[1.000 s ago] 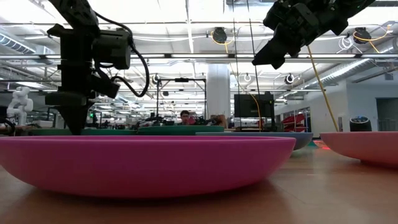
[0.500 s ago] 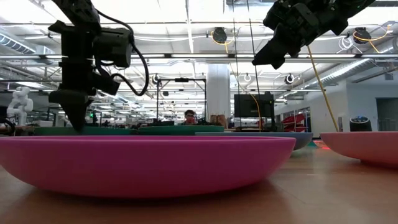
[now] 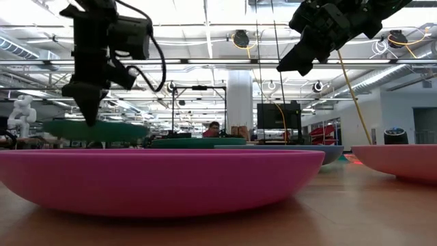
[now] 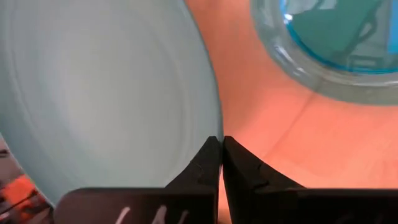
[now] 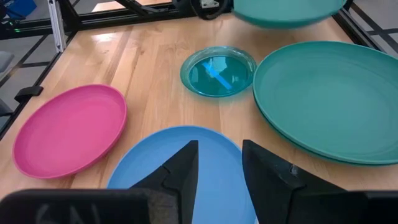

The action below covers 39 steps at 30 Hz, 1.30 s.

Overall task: Stack plastic plates
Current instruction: Stack the green plate on top of the green plate

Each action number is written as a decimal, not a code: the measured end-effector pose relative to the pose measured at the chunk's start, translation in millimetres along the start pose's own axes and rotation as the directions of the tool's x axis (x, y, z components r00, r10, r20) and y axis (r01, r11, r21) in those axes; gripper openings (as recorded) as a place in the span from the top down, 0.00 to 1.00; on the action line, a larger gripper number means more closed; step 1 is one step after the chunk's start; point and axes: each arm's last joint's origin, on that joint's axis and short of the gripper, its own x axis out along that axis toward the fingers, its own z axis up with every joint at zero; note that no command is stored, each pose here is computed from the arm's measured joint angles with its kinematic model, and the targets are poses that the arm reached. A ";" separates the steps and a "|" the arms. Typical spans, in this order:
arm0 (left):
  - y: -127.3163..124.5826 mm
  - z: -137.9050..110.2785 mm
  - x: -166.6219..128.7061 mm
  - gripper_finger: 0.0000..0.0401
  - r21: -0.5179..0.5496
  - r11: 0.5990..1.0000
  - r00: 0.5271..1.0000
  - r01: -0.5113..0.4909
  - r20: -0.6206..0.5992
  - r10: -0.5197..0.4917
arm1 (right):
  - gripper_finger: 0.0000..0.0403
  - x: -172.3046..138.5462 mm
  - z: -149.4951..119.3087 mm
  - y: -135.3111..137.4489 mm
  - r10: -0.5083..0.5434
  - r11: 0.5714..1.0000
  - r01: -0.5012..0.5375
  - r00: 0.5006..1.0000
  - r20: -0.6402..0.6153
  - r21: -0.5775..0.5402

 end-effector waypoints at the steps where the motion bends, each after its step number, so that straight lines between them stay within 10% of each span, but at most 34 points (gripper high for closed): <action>1: 1.9 0.8 -4.0 0.98 0.001 1.000 1.000 -0.013 -0.001 0.013 | 0.71 0.0 0.0 -0.1 0.000 1.000 0.000 1.000 0.000 0.000; 11: 9.5 32.0 -50.8 0.99 -0.022 1.000 0.968 0.022 0.250 -0.016 | 0.71 0.0 0.0 0.0 0.000 1.000 0.000 1.000 0.000 0.000; 23: 2.6 67.0 -79.0 0.99 -0.014 0.987 0.790 0.163 0.601 -0.122 | 0.71 0.0 0.0 0.0 0.000 1.000 0.000 1.000 0.000 0.000; 39: 0.8 85.6 -85.6 0.99 -0.031 0.979 0.679 0.202 0.725 -0.117 | 0.71 0.0 0.0 0.0 0.000 1.000 0.000 1.000 0.000 0.000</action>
